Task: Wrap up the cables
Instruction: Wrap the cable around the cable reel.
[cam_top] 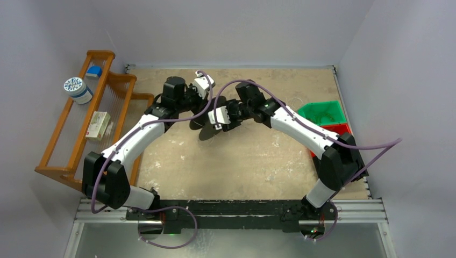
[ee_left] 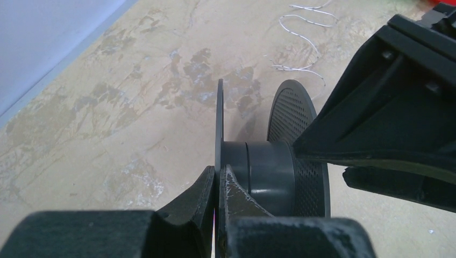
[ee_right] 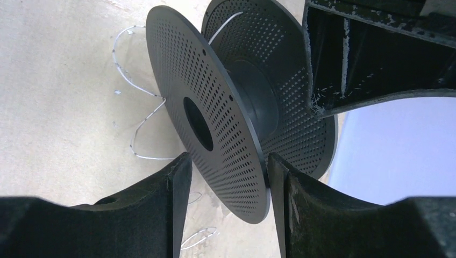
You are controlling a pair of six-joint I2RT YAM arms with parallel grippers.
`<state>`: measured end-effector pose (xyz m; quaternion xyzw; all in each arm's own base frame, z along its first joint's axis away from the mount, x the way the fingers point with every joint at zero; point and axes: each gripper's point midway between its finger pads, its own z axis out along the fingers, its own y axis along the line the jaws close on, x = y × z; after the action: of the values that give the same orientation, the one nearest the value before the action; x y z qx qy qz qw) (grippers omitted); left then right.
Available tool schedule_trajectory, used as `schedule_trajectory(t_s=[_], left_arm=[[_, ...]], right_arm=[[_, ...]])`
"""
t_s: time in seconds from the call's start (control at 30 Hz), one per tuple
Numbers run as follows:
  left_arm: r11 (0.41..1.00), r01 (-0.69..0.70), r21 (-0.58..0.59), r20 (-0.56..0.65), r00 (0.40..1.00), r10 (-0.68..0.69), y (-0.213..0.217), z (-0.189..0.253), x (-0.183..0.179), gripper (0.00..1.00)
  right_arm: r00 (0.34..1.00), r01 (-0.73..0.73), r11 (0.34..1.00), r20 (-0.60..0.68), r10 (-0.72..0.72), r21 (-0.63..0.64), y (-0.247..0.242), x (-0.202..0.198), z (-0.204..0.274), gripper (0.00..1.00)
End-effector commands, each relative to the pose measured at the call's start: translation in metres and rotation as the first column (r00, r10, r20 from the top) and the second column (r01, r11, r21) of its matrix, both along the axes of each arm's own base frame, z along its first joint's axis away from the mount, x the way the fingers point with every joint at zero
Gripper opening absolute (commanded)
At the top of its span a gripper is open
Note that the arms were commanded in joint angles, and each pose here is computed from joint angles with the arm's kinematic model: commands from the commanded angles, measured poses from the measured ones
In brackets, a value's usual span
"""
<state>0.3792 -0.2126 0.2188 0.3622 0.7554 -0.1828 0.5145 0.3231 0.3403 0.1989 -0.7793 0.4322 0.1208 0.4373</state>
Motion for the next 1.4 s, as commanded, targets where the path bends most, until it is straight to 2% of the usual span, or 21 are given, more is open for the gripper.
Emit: schedule_trajectory(t_s=[0.0, 0.13, 0.37, 0.47, 0.57, 0.63, 0.73, 0.93, 1.03, 1.17, 1.37], left_arm=[[0.997, 0.073, -0.035, 0.131, 0.989, -0.068, -0.009, 0.039, -0.005, 0.00], [0.997, 0.075, -0.032, 0.126, 0.990, -0.071, -0.009, 0.036, -0.006, 0.00], [0.994, 0.103, -0.039, 0.112, 0.989, -0.098, -0.013, 0.033, -0.011, 0.00], [0.992, 0.114, -0.045, 0.112, 0.988, -0.109, -0.014, 0.035, -0.014, 0.00], [0.991, 0.120, -0.054, 0.113, 0.987, -0.113, -0.015, 0.039, -0.014, 0.00], [0.991, 0.117, -0.059, 0.115, 0.987, -0.109, -0.016, 0.041, -0.014, 0.02], [0.990, 0.116, -0.076, 0.120, 0.987, -0.106, -0.017, 0.048, -0.013, 0.13], [0.983, 0.124, -0.133, 0.154, 0.983, -0.103, -0.021, 0.071, -0.014, 0.50], [0.978, 0.128, -0.163, 0.184, 0.978, -0.097, -0.021, 0.086, -0.016, 0.64], [0.976, 0.115, -0.184, 0.206, 0.976, -0.076, -0.013, 0.097, -0.018, 0.70], [0.968, 0.125, -0.217, 0.178, 0.980, -0.086, 0.007, 0.079, -0.011, 0.67]], right_arm=[[0.999, -0.043, 0.999, -0.013, 0.043, 0.016, 0.005, -0.007, 0.009, 0.56], [0.998, -0.048, 0.999, -0.037, 0.048, 0.004, 0.005, -0.008, 0.000, 0.50], [0.986, -0.080, 0.996, -0.147, 0.074, -0.039, -0.001, -0.022, -0.028, 0.17], [0.982, -0.092, 0.995, -0.169, 0.086, -0.027, -0.004, -0.025, -0.032, 0.12], [0.979, -0.098, 0.995, -0.181, 0.094, -0.012, -0.008, -0.024, -0.031, 0.00], [0.977, -0.098, 0.995, -0.193, 0.096, -0.002, -0.011, -0.022, -0.030, 0.00], [0.970, -0.102, 0.995, -0.221, 0.100, 0.003, -0.018, -0.020, -0.030, 0.00], [0.953, -0.115, 0.993, -0.281, 0.115, 0.017, -0.026, -0.023, -0.035, 0.00], [0.947, -0.113, 0.993, -0.298, 0.118, 0.034, -0.029, -0.023, -0.036, 0.00], [0.938, -0.105, 0.993, -0.324, 0.119, 0.061, -0.035, -0.021, -0.037, 0.00], [0.914, -0.103, 0.987, -0.380, 0.143, 0.123, -0.045, -0.016, -0.030, 0.00]])
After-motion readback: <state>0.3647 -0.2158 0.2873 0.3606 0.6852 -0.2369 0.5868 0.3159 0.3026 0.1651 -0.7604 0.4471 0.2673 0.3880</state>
